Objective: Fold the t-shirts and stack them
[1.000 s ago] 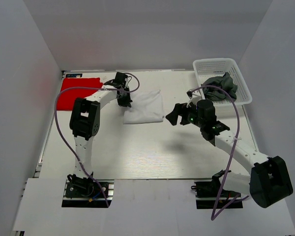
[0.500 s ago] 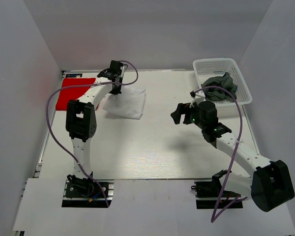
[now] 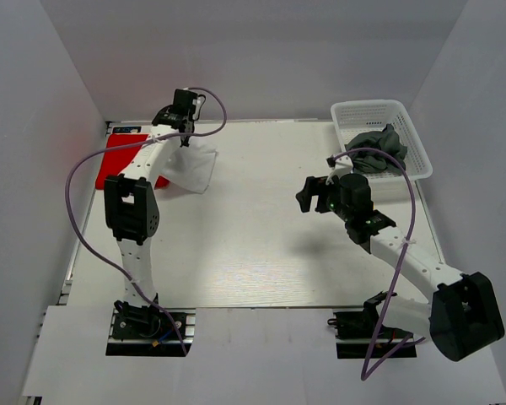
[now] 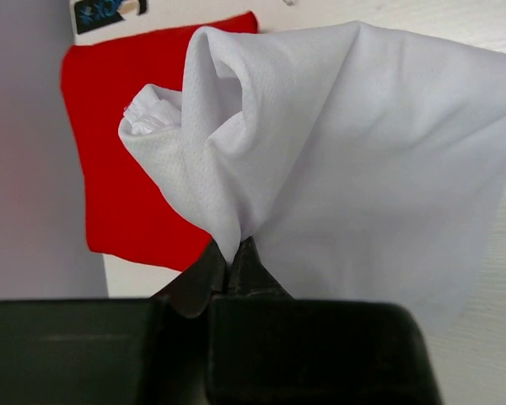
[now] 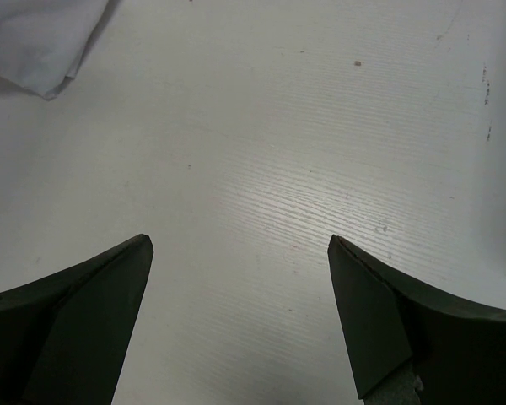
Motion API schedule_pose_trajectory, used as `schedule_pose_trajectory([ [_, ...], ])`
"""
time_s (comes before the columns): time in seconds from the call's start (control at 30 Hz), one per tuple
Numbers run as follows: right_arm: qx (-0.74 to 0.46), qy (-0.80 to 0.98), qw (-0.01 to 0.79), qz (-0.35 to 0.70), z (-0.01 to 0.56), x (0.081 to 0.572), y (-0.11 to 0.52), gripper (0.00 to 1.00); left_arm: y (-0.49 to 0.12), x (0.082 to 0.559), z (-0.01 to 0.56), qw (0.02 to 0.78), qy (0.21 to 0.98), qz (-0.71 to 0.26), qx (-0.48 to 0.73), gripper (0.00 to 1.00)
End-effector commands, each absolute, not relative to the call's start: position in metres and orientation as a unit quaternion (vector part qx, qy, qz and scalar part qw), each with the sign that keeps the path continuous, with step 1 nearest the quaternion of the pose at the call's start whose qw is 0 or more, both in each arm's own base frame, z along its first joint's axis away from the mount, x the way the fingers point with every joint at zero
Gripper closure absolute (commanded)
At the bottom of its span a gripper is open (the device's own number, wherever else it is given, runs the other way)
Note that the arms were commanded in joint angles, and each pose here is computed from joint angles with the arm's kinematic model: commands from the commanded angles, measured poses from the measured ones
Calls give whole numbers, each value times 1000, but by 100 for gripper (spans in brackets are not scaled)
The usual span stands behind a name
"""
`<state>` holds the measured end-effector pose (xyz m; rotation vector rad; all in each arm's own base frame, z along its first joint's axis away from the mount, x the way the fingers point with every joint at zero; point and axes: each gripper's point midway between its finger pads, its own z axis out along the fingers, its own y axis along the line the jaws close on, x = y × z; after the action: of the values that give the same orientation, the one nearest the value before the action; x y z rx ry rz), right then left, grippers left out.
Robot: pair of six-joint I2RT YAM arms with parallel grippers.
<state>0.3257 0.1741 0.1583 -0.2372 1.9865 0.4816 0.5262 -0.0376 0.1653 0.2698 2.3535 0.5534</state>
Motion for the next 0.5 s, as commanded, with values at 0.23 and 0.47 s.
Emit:
schedule_pose_trajectory([
  [0.23, -103, 833, 509, 193, 153, 331, 175, 10, -18, 513, 294, 454, 855, 239, 79, 100],
  [0.47, -102, 833, 508, 197, 150, 331, 176, 10, -2, 508, 319, 472, 840, 260, 65, 100],
])
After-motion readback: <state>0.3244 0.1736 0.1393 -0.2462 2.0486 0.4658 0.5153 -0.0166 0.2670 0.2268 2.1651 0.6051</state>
